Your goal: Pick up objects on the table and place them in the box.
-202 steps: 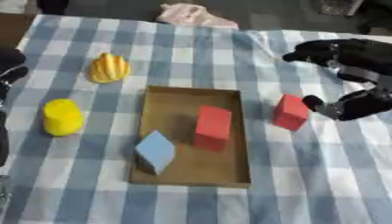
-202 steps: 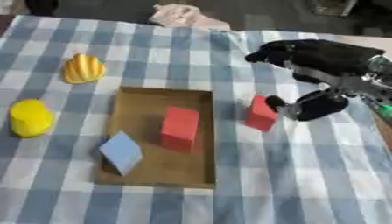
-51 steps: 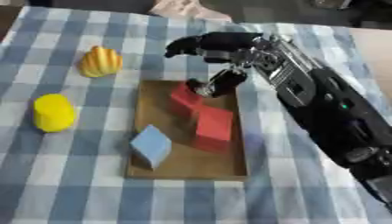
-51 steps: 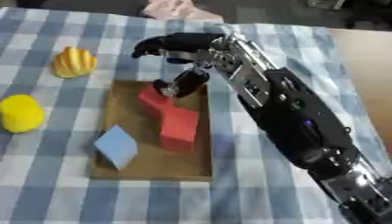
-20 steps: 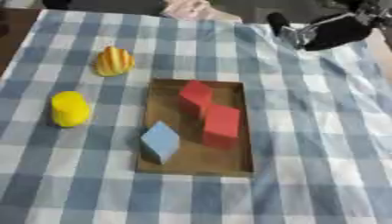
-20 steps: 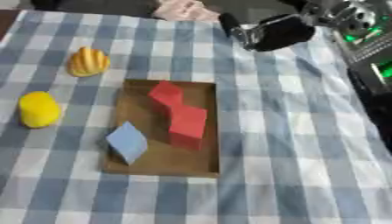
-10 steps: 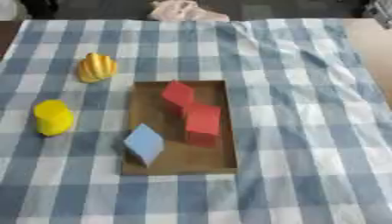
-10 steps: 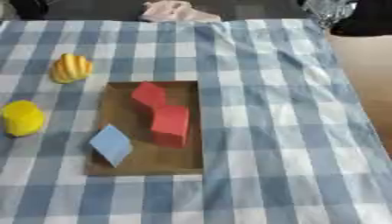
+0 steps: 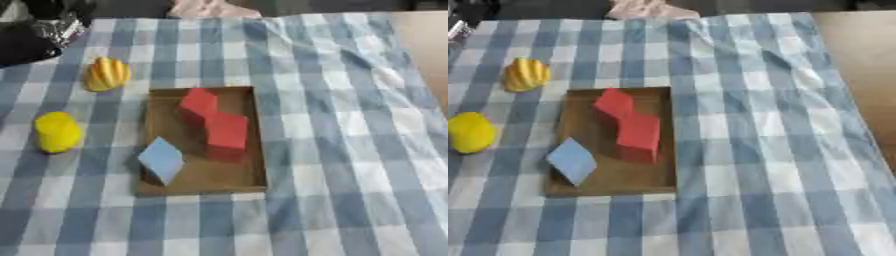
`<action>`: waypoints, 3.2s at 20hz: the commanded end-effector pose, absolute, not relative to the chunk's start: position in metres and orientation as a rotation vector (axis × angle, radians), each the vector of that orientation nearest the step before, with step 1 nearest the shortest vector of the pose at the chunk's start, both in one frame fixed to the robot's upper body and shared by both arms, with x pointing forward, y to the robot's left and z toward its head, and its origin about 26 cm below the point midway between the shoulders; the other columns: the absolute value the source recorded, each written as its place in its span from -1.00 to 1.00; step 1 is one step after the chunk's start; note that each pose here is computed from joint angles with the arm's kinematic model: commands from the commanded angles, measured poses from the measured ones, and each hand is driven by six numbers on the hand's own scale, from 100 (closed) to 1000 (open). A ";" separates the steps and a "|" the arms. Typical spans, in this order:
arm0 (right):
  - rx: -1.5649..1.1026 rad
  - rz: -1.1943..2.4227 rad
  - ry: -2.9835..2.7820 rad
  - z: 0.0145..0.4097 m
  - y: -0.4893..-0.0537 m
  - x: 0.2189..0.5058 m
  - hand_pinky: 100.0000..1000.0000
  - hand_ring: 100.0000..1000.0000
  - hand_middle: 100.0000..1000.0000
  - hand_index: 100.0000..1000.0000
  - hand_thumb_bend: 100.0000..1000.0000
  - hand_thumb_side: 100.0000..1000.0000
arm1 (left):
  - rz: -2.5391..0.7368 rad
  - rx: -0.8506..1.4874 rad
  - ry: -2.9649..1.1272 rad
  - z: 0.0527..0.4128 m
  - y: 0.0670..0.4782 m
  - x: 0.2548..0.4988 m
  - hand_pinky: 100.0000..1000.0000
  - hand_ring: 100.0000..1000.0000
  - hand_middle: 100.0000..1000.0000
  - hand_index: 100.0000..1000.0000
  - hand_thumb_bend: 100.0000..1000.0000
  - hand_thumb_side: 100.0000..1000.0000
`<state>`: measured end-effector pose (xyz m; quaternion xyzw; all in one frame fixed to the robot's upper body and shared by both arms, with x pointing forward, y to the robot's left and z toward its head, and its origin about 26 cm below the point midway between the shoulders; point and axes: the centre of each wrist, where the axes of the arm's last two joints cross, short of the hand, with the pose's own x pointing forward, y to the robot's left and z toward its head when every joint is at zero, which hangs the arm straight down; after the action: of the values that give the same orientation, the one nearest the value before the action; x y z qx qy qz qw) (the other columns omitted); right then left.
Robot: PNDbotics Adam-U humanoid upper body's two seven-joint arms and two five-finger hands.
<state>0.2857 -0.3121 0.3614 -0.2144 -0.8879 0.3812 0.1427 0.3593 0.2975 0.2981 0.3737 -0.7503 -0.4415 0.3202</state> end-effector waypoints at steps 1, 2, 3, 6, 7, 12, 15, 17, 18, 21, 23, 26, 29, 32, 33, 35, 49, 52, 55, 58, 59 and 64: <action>-0.604 1.064 -2.611 0.371 -0.313 0.278 0.76 0.99 0.37 0.52 -1.00 -0.08 | -1.247 1.075 -1.836 0.301 0.315 0.368 0.85 0.77 0.56 0.80 -0.04 0.10; -0.589 1.042 -2.617 0.370 -0.314 0.278 0.76 0.99 0.37 0.52 -1.00 -0.08 | -1.265 1.084 -1.798 0.298 0.319 0.372 0.85 0.77 0.55 0.80 0.04 0.06; -0.575 1.021 -2.622 0.370 -0.314 0.278 0.76 0.99 0.36 0.52 -1.00 -0.08 | -1.277 1.095 -1.759 0.296 0.323 0.376 0.86 0.77 0.55 0.80 0.08 0.03; -0.553 0.963 -2.634 0.367 -0.315 0.278 0.76 0.99 0.36 0.51 -1.00 -0.08 | -1.295 1.123 -1.639 0.289 0.335 0.386 0.88 0.78 0.57 0.82 0.19 -0.03; -0.556 0.948 -2.637 0.367 -0.315 0.278 0.77 0.99 0.36 0.51 -1.00 -0.08 | -1.302 1.129 -1.606 0.287 0.339 0.389 0.88 0.79 0.57 0.83 0.21 -0.04; -0.580 0.907 -2.628 0.360 -0.314 0.280 0.77 1.00 0.36 0.50 -1.00 -0.08 | -1.517 1.153 -1.339 0.291 0.341 0.397 0.93 0.83 0.62 0.86 0.13 -0.48; -0.582 0.896 -2.623 0.359 -0.314 0.281 0.77 1.00 0.35 0.50 -1.00 -0.07 | -1.591 1.101 -1.242 0.290 0.341 0.400 0.93 0.84 0.60 0.85 0.08 -0.71; -0.581 0.894 -2.622 0.359 -0.313 0.281 0.77 1.00 0.35 0.49 -1.00 -0.07 | -1.602 1.083 -1.214 0.287 0.341 0.403 0.93 0.84 0.59 0.85 0.07 -0.68; -0.581 0.893 -2.621 0.359 -0.313 0.281 0.77 0.99 0.35 0.49 -1.00 -0.07 | -1.603 1.075 -1.207 0.285 0.341 0.405 0.92 0.84 0.59 0.86 0.03 -0.65; -0.578 0.892 -2.618 0.358 -0.313 0.282 0.77 0.99 0.34 0.48 -1.00 -0.07 | -1.602 1.058 -1.182 0.279 0.339 0.411 0.92 0.83 0.60 0.86 0.08 -0.66; -0.577 0.890 -2.615 0.357 -0.313 0.282 0.77 0.99 0.33 0.48 -1.00 -0.07 | -1.604 1.069 -1.160 0.276 0.338 0.414 0.92 0.83 0.60 0.86 0.06 -0.69; -0.576 0.885 -2.613 0.357 -0.313 0.282 0.77 1.00 0.33 0.48 -1.00 -0.07 | -1.589 1.083 -1.170 0.274 0.336 0.416 0.89 0.81 0.57 0.86 -0.27 -0.75; -0.583 0.885 -2.607 0.355 -0.314 0.282 0.77 0.99 0.33 0.48 -1.00 -0.07 | -1.531 1.069 -1.316 0.288 0.328 0.407 0.89 0.81 0.53 0.85 -0.56 -0.63; -0.591 0.885 -2.600 0.354 -0.316 0.282 0.77 0.99 0.33 0.48 -1.00 -0.07 | -1.523 1.065 -1.438 0.309 0.319 0.387 0.89 0.81 0.52 0.84 -0.60 -0.63; -0.593 0.886 -2.596 0.353 -0.316 0.282 0.77 1.00 0.33 0.47 -1.00 -0.07 | -1.529 1.064 -1.459 0.313 0.317 0.380 0.89 0.80 0.52 0.84 -0.59 -0.63; -0.596 0.886 -2.589 0.352 -0.317 0.282 0.78 1.00 0.32 0.47 -1.00 -0.07 | -1.553 1.055 -1.465 0.316 0.315 0.367 0.89 0.80 0.53 0.84 -0.51 -0.60; -0.597 0.884 -2.569 0.348 -0.318 0.282 0.78 1.00 0.32 0.47 -1.00 -0.07 | -1.675 1.100 -1.116 0.284 0.340 0.344 0.92 0.81 0.62 0.86 0.23 -0.48; -0.598 0.880 -2.564 0.347 -0.319 0.283 0.78 1.00 0.32 0.47 -1.00 -0.06 | -1.667 1.100 -1.068 0.276 0.347 0.346 0.91 0.81 0.62 0.86 0.21 -0.46; -0.595 0.874 -2.563 0.346 -0.319 0.283 0.78 1.00 0.31 0.47 -1.00 -0.06 | -1.656 1.097 -1.028 0.269 0.353 0.350 0.90 0.80 0.62 0.86 0.20 -0.46; -0.594 0.871 -2.558 0.345 -0.319 0.283 0.78 1.00 0.31 0.47 -1.00 -0.06 | -1.632 1.089 -1.003 0.262 0.359 0.356 0.89 0.79 0.60 0.85 0.10 -0.50; -0.594 0.869 -2.557 0.344 -0.319 0.283 0.78 1.00 0.31 0.47 -1.00 -0.06 | -1.624 1.081 -0.999 0.259 0.360 0.359 0.88 0.78 0.60 0.84 0.06 -0.49; -0.595 0.860 -2.554 0.343 -0.320 0.283 0.78 1.00 0.31 0.47 -1.00 -0.06 | -1.622 1.033 -0.993 0.251 0.362 0.366 0.82 0.72 0.56 0.80 -0.03 -0.47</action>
<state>0.2886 -0.3192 0.3336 -0.2002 -0.9086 0.3036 0.2053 0.3665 0.3569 0.2398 0.4097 -0.4070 -0.6644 0.4744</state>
